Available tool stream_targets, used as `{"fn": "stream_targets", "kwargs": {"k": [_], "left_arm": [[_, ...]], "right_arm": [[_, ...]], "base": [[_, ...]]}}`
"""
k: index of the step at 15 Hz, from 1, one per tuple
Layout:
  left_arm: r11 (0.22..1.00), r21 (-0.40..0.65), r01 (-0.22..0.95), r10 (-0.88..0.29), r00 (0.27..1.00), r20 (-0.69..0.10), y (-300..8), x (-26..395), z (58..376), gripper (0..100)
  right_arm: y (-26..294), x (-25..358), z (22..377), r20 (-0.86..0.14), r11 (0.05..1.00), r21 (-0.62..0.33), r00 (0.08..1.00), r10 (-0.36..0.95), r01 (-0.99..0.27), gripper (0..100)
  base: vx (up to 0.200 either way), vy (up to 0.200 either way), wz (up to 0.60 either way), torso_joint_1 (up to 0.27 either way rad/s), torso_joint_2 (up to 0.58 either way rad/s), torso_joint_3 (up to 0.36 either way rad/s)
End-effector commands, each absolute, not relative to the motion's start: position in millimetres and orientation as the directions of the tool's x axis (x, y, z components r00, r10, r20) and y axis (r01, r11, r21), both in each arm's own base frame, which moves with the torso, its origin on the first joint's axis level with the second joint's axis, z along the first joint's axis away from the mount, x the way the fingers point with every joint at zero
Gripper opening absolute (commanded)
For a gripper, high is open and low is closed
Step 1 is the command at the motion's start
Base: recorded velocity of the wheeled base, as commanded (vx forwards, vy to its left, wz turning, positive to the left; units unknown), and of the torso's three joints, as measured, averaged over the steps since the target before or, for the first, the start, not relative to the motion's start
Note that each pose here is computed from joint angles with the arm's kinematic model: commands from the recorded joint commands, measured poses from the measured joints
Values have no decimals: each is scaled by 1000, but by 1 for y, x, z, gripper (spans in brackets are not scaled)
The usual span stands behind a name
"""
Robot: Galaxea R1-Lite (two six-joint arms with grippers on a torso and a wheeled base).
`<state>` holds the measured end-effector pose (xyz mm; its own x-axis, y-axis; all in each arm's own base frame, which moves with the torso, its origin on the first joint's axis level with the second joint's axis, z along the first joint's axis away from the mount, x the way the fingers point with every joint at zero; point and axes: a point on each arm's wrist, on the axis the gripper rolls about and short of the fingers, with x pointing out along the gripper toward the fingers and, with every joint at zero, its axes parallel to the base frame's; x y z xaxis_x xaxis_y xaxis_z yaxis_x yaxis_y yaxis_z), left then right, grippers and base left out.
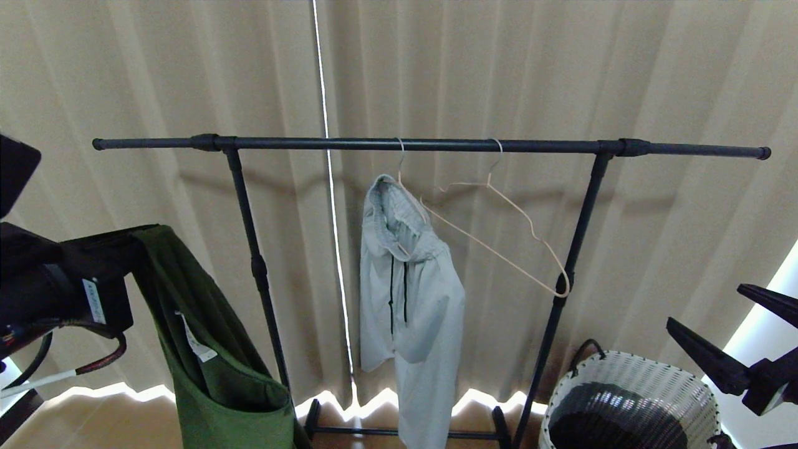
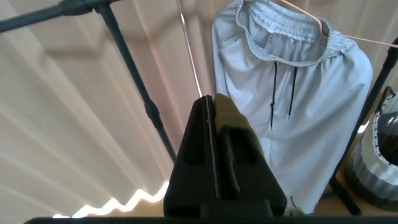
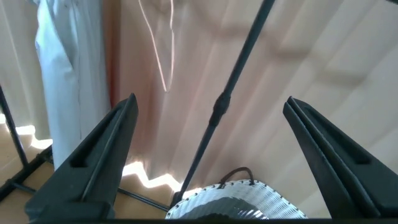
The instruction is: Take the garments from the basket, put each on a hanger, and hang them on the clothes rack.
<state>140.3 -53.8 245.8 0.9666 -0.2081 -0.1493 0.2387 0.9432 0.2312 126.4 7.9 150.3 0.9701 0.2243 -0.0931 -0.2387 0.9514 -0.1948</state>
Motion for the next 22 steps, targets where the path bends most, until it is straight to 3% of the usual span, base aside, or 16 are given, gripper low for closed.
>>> {"fn": "stream_targets", "kwargs": {"k": [1, 3, 8, 16, 22], "left_arm": [[935, 250, 253, -215, 962, -170, -49, 132, 234, 0], [932, 245, 267, -227, 957, -178, -42, 126, 228, 0], [931, 229, 284, -247, 953, -177, -34, 117, 220, 0], [931, 229, 285, -247, 952, -178, -34, 117, 219, 0], [930, 228, 289, -246, 949, -198, -33, 115, 213, 0]], "right_arm": [[9, 131, 154, -89, 940, -192, 959, 268, -281, 100], [10, 144, 161, -102, 935, -188, 953, 286, -301, 100], [15, 160, 193, -282, 925, -133, 909, 308, -355, 100], [17, 164, 192, -324, 921, -123, 892, 314, -369, 100], [21, 165, 193, -324, 912, -123, 885, 335, -390, 100]], "base": [[0, 0, 0, 32, -51, -36], [0, 0, 0, 0, 0, 0], [0, 0, 0, 0, 0, 0], [0, 0, 0, 0, 0, 0], [200, 0, 0, 0, 0, 2]]}}
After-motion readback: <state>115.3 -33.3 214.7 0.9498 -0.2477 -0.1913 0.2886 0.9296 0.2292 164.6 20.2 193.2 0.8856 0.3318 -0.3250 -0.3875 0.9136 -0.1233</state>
